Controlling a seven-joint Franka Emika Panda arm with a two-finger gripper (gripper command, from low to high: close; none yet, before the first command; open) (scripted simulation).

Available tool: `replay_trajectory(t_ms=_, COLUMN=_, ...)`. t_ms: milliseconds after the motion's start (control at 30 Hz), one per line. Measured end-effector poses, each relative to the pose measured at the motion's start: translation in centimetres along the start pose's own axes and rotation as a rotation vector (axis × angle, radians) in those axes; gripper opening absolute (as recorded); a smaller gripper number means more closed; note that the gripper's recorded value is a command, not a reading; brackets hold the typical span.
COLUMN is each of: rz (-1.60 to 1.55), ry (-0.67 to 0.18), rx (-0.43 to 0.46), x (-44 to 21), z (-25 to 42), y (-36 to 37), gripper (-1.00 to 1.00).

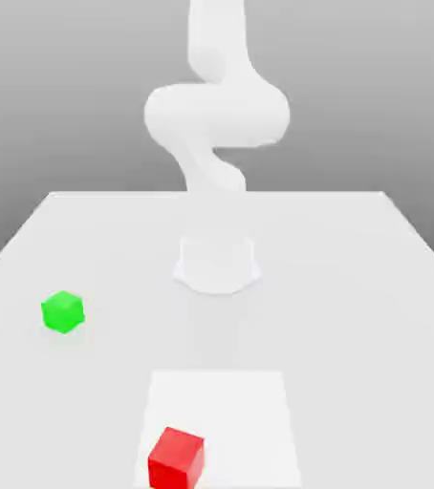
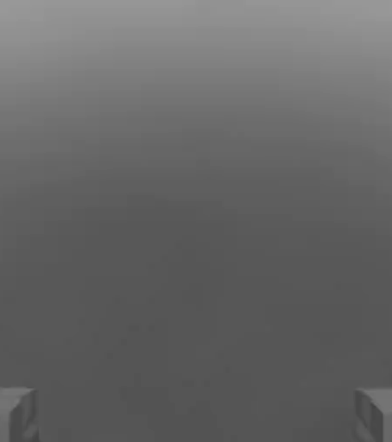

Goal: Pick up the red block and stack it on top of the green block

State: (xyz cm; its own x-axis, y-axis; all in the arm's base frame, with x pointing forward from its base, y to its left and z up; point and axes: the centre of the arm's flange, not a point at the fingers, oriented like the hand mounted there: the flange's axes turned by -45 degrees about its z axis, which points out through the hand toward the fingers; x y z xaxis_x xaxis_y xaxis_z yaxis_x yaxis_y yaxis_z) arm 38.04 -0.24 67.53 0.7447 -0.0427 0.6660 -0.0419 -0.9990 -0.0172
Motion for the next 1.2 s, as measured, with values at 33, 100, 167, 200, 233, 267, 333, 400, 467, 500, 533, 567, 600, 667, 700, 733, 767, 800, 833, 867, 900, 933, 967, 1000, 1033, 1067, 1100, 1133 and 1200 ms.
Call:
replay_trajectory(t_ms=33, rz=0.012, ry=-0.030, rx=-0.007, x=0.0, z=2.1, y=0.1, gripper=0.00)
replay_trajectory(t_ms=100, rz=0.035, ry=-0.088, rx=-0.021, x=-0.4, z=6.1, y=0.4, gripper=0.00)
replay_trajectory(t_ms=167, rz=0.058, ry=-0.144, rx=-0.033, x=-1.0, z=10.0, y=0.7, gripper=0.00)
replay_trajectory(t_ms=200, rz=0.069, ry=-0.172, rx=-0.040, x=-1.4, z=11.9, y=0.9, gripper=0.00)
replay_trajectory(t_ms=233, rz=0.081, ry=-0.200, rx=-0.046, x=-1.9, z=13.7, y=1.1, gripper=0.00)
replay_trajectory(t_ms=267, rz=0.092, ry=-0.227, rx=-0.052, x=-2.5, z=15.6, y=1.3, gripper=0.00)
replay_trajectory(t_ms=333, rz=0.116, ry=-0.283, rx=-0.063, x=-3.8, z=19.2, y=1.7, gripper=0.00)
replay_trajectory(t_ms=400, rz=0.139, ry=-0.338, rx=-0.074, x=-5.5, z=22.7, y=2.2, gripper=0.00)
replay_trajectory(t_ms=467, rz=0.163, ry=-0.394, rx=-0.085, x=-7.3, z=26.0, y=2.6, gripper=0.00)
replay_trajectory(t_ms=500, rz=0.175, ry=-0.421, rx=-0.090, x=-8.4, z=27.6, y=2.8, gripper=0.00)
replay_trajectory(t_ms=533, rz=0.188, ry=-0.449, rx=-0.095, x=-9.5, z=29.2, y=3.1, gripper=0.00)
replay_trajectory(t_ms=567, rz=0.201, ry=-0.476, rx=-0.100, x=-10.6, z=30.7, y=3.4, gripper=0.00)
replay_trajectory(t_ms=600, rz=0.214, ry=-0.504, rx=-0.106, x=-11.8, z=32.2, y=3.6, gripper=0.00)
replay_trajectory(t_ms=667, rz=0.242, ry=-0.559, rx=-0.116, x=-14.4, z=35.0, y=4.2, gripper=0.00)
replay_trajectory(t_ms=700, rz=0.253, ry=-0.587, rx=-0.120, x=-15.8, z=36.3, y=4.3, gripper=0.00)
replay_trajectory(t_ms=733, rz=0.265, ry=-0.615, rx=-0.123, x=-17.2, z=37.6, y=4.4, gripper=0.00)
replay_trajectory(t_ms=767, rz=0.277, ry=-0.642, rx=-0.127, x=-18.6, z=38.8, y=4.5, gripper=0.00)
replay_trajectory(t_ms=800, rz=0.289, ry=-0.670, rx=-0.131, x=-20.1, z=39.9, y=4.6, gripper=0.00)
replay_trajectory(t_ms=833, rz=0.301, ry=-0.694, rx=-0.134, x=-21.6, z=41.0, y=4.7, gripper=0.00)
replay_trajectory(t_ms=867, rz=0.306, ry=-0.707, rx=-0.136, x=-22.7, z=42.1, y=4.8, gripper=0.00)
replay_trajectory(t_ms=900, rz=0.310, ry=-0.713, rx=-0.136, x=-23.7, z=43.1, y=4.9, gripper=0.00)
replay_trajectory(t_ms=933, rz=0.311, ry=-0.716, rx=-0.137, x=-24.6, z=44.1, y=4.9, gripper=0.00)
replay_trajectory(t_ms=967, rz=0.312, ry=-0.718, rx=-0.137, x=-25.6, z=45.1, y=4.9, gripper=0.00)
replay_trajectory(t_ms=1000, rz=0.312, ry=-0.719, rx=-0.137, x=-26.5, z=46.1, y=4.9, gripper=0.00)
replay_trajectory(t_ms=1033, rz=0.312, ry=-0.719, rx=-0.138, x=-27.0, z=46.6, y=5.0, gripper=-1.00)
replay_trajectory(t_ms=1067, rz=0.312, ry=-0.719, rx=-0.138, x=-27.0, z=46.6, y=5.0, gripper=-1.00)
replay_trajectory(t_ms=1100, rz=0.312, ry=-0.719, rx=-0.138, x=-27.0, z=46.6, y=5.0, gripper=-1.00)
replay_trajectory(t_ms=1133, rz=0.312, ry=-0.719, rx=-0.138, x=-27.0, z=46.6, y=5.0, gripper=-1.00)
replay_trajectory(t_ms=1200, rz=0.312, ry=-0.718, rx=-0.138, x=-27.0, z=46.6, y=5.0, gripper=-1.00)
